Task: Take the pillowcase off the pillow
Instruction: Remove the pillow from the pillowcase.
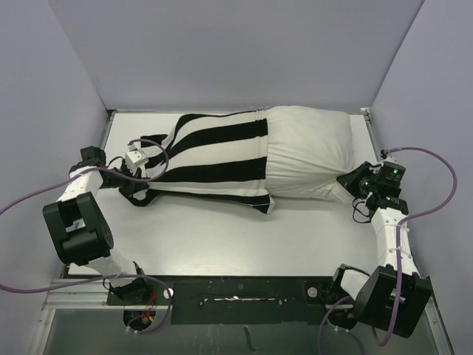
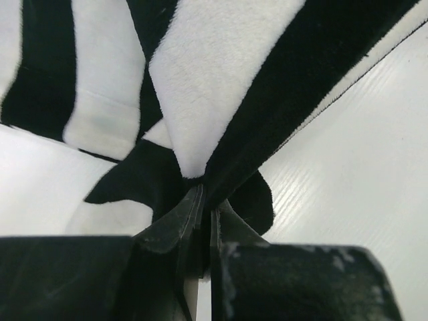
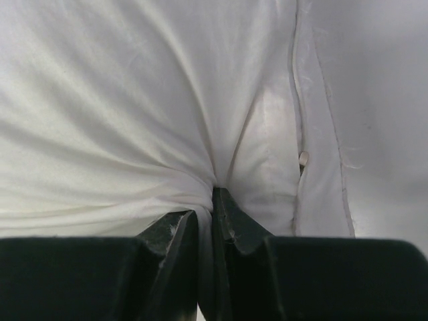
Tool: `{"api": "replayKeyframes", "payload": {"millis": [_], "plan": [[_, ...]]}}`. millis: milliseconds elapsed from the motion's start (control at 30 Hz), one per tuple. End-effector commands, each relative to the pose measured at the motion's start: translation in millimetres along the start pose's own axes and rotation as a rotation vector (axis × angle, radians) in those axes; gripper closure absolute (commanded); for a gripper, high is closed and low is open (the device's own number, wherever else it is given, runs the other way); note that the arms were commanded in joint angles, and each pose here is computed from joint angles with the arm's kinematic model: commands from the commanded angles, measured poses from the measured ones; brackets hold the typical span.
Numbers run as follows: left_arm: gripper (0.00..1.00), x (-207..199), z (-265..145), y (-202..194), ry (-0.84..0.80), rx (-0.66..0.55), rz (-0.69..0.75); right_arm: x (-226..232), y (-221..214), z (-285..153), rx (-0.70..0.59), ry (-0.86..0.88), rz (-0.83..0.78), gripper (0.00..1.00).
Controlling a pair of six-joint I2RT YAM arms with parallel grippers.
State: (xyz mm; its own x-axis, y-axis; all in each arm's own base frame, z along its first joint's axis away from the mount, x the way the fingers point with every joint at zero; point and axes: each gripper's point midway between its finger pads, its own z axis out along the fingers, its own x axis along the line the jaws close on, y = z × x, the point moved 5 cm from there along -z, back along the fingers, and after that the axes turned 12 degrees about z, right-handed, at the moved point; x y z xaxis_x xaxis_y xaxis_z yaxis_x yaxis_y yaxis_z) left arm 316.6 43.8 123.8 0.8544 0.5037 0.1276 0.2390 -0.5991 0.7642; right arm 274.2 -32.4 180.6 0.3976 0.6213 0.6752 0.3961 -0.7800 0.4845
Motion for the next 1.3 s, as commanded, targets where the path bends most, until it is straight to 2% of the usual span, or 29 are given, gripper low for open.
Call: {"api": "replayKeyframes", "payload": {"millis": [0,33,67,167,200,233,333,400,500,567,633,733,833,1000,1033,1067,1133,1233,1267], "plan": [[1.00,61,-46,-58,0.262,0.319,0.037,-10,66,-3,-0.326,-0.085,-0.004,1.00],[1.00,53,-43,-50,0.226,0.278,0.031,-5,66,-3,-0.312,-0.058,-0.014,0.98],[1.00,46,-41,-40,0.193,0.245,0.030,1,67,-4,-0.306,-0.033,-0.020,0.88],[1.00,33,-30,-14,0.135,0.199,0.059,22,77,-17,-0.342,-0.012,-0.041,0.29],[1.00,31,-27,-8,0.129,0.198,0.075,31,85,-23,-0.373,-0.011,-0.064,0.14],[1.00,30,-23,-4,0.125,0.202,0.086,39,93,-29,-0.407,-0.011,-0.081,0.04],[1.00,31,-17,-2,0.121,0.226,0.103,58,122,-40,-0.504,-0.021,-0.078,0.02],[1.00,34,-16,-6,0.124,0.247,0.100,71,142,-36,-0.523,-0.011,-0.069,0.02],[1.00,35,-15,-9,0.115,0.261,0.081,97,152,0,-0.442,0.007,-0.074,0.02],[1.00,33,-15,-9,0.114,0.253,0.078,124,157,27,-0.399,0.014,-0.131,0.02],[0.99,32,-17,-3,0.120,0.231,0.090,136,146,63,-0.321,-0.013,-0.165,0.02],[0.89,28,-19,8,0.121,0.186,0.100,165,131,105,-0.253,0.016,-0.200,0.02],[0.89,27,-20,14,0.125,0.170,0.110,186,104,134,-0.196,0.029,-0.245,0.02],[0.85,24,-17,16,0.116,0.154,0.099,174,54,165,-0.094,-0.072,-0.282,0.02],[0.81,23,-17,17,0.115,0.153,0.100,167,45,170,-0.074,-0.098,-0.284,0.02],[0.73,22,-17,19,0.112,0.141,0.100,160,35,175,-0.051,-0.120,-0.284,0.02],[0.49,24,-19,31,0.121,0.096,0.089,153,15,182,-0.007,-0.117,-0.284,0.02],[0.32,47,-50,79,0.180,-0.092,-0.032,164,-2,188,0.014,0.024,-0.258,0.02],[0.27,53,-63,98,0.182,-0.171,-0.085,166,-7,189,0.018,0.083,-0.231,0.14]]}}
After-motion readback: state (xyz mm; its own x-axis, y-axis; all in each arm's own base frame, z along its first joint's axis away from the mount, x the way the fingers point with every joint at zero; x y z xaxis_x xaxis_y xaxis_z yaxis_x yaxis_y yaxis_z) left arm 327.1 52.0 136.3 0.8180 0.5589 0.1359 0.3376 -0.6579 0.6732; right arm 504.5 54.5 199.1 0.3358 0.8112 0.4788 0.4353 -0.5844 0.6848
